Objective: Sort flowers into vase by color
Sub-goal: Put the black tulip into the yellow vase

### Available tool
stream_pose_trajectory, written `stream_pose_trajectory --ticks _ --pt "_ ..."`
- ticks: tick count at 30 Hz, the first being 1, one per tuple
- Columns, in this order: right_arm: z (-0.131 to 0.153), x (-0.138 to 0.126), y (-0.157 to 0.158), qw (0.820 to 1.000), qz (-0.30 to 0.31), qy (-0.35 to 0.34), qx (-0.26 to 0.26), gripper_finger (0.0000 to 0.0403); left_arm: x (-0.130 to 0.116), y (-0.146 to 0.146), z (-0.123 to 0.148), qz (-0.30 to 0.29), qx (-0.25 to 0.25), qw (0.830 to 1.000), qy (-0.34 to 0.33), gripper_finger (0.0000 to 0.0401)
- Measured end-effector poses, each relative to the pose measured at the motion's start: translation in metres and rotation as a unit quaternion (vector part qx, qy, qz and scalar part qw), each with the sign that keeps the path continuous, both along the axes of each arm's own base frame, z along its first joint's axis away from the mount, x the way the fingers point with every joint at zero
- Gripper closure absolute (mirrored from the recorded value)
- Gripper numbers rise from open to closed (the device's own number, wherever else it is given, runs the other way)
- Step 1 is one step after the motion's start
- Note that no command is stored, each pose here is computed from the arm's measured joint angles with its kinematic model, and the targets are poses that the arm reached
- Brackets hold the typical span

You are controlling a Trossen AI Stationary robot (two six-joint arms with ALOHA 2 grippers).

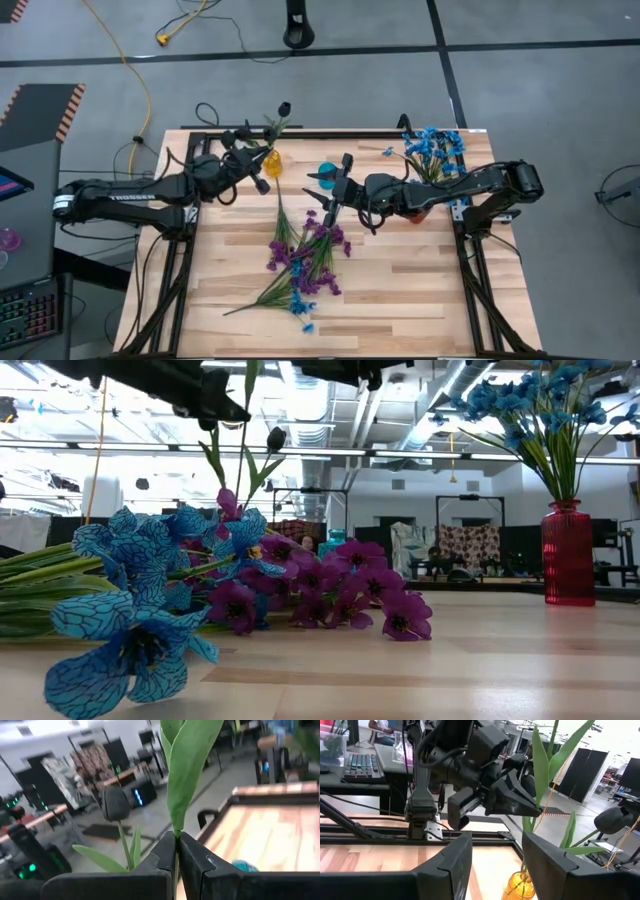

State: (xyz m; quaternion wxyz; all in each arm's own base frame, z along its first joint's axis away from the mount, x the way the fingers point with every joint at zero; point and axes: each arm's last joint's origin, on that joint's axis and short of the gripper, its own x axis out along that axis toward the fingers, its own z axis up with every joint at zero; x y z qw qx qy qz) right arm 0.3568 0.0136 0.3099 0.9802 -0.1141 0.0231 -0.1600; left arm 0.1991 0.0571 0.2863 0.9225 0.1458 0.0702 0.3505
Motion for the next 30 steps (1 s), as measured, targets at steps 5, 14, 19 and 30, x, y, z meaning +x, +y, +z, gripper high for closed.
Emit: stream_pose_trajectory --ticks 5,14,19,30 --pt "-0.001 0.0 0.0 1.0 0.0 0.004 0.0 0.0204 -0.004 0.001 -0.012 0.012 0.031 0.999 -0.03 0.0401" --pt "-0.001 0.0 0.0 1.0 0.0 0.005 0.001 0.0204 -0.009 0.011 -0.023 0.044 0.025 0.999 -0.02 0.0401" --pt "-0.001 0.0 0.0 1.0 0.0 0.006 0.001 0.0204 -0.011 0.016 -0.023 0.037 0.014 0.999 -0.031 0.0401" --pt "-0.004 0.0 0.0 1.0 0.0 0.02 0.009 0.0204 -0.015 0.026 -0.028 0.062 -0.037 0.996 -0.048 0.0401"
